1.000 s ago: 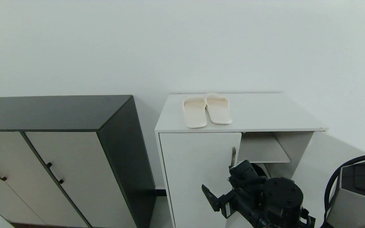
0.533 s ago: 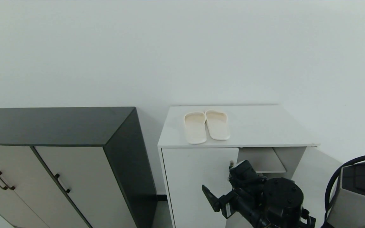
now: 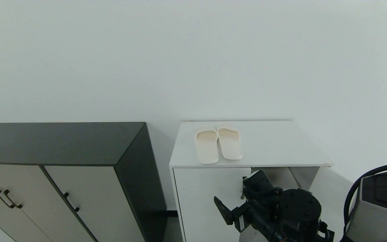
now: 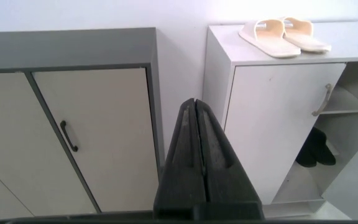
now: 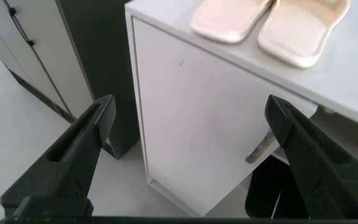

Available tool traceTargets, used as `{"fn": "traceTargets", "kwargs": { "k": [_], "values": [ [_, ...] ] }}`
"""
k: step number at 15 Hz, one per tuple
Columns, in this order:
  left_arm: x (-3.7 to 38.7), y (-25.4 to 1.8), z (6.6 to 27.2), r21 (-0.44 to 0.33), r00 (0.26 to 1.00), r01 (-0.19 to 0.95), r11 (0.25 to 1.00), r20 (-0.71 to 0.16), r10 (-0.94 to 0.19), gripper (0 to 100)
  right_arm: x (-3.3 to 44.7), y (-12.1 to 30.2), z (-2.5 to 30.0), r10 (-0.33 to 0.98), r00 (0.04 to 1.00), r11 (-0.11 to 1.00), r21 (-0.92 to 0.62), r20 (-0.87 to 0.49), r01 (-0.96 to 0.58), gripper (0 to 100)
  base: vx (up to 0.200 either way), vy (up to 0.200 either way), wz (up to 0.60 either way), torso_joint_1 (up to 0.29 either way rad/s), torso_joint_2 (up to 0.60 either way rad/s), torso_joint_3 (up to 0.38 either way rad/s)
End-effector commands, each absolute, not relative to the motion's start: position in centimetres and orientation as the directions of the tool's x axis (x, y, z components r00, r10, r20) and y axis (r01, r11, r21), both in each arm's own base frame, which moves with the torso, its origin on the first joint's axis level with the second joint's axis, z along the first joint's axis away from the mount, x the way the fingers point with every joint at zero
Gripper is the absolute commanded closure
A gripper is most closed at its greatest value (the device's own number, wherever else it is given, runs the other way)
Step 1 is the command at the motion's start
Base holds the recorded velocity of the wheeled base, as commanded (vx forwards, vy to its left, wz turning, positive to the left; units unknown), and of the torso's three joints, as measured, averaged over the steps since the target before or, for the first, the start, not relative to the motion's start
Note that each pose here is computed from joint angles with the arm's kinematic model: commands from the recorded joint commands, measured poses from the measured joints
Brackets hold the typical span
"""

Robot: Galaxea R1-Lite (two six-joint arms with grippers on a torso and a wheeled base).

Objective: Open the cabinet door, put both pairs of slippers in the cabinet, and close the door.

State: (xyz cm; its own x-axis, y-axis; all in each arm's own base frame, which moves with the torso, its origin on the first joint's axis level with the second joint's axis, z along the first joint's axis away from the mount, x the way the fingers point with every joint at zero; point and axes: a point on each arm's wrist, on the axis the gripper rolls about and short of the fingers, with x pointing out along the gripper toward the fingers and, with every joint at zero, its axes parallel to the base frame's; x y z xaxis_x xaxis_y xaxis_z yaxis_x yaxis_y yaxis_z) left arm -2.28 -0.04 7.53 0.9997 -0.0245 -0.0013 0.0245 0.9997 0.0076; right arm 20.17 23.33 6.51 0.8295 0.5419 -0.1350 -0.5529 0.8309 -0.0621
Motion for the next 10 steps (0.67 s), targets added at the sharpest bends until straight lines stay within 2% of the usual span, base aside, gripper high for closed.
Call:
{"fn": "traceTargets", "kwargs": {
  "k": [1,4,8,9,10],
  "values": [
    [-2.3,0.0,7.5,0.008,1.000,0.025,1.000,-0.003,-0.025,100,20.2,23.3,6.4,0.540,0.830,0.832,-0.064,-0.139,-0.552,0,0.000,0.000,0.00,0.178,-0.35,-0.198],
    [-2.3,0.0,7.5,0.006,1.000,0.023,1.000,-0.003,-0.023,100,20.2,23.3,6.4,0.541,0.830,0.831,-0.069,-0.134,-0.552,0,0.000,0.000,0.00,0.173,-0.35,-0.186],
    [-2.3,0.0,7.5,0.008,1.000,0.023,1.000,-0.003,-0.023,100,21.2,24.3,7.5,0.496,0.861,0.858,-0.089,-0.112,-0.506,0,0.000,0.000,0.00,0.019,-0.04,-0.018],
    [-2.3,0.0,7.5,0.008,1.000,0.025,1.000,-0.003,-0.025,100,21.9,25.1,9.6,0.415,0.899,0.897,-0.106,-0.139,-0.430,0,0.000,0.000,0.00,0.000,0.00,0.000],
    [-2.3,0.0,7.5,0.008,1.000,0.025,1.000,-0.003,-0.025,100,22.1,25.4,10.9,0.397,0.902,0.904,-0.098,-0.166,-0.416,0,0.000,0.000,0.00,0.000,0.00,0.000]
  ]
}}
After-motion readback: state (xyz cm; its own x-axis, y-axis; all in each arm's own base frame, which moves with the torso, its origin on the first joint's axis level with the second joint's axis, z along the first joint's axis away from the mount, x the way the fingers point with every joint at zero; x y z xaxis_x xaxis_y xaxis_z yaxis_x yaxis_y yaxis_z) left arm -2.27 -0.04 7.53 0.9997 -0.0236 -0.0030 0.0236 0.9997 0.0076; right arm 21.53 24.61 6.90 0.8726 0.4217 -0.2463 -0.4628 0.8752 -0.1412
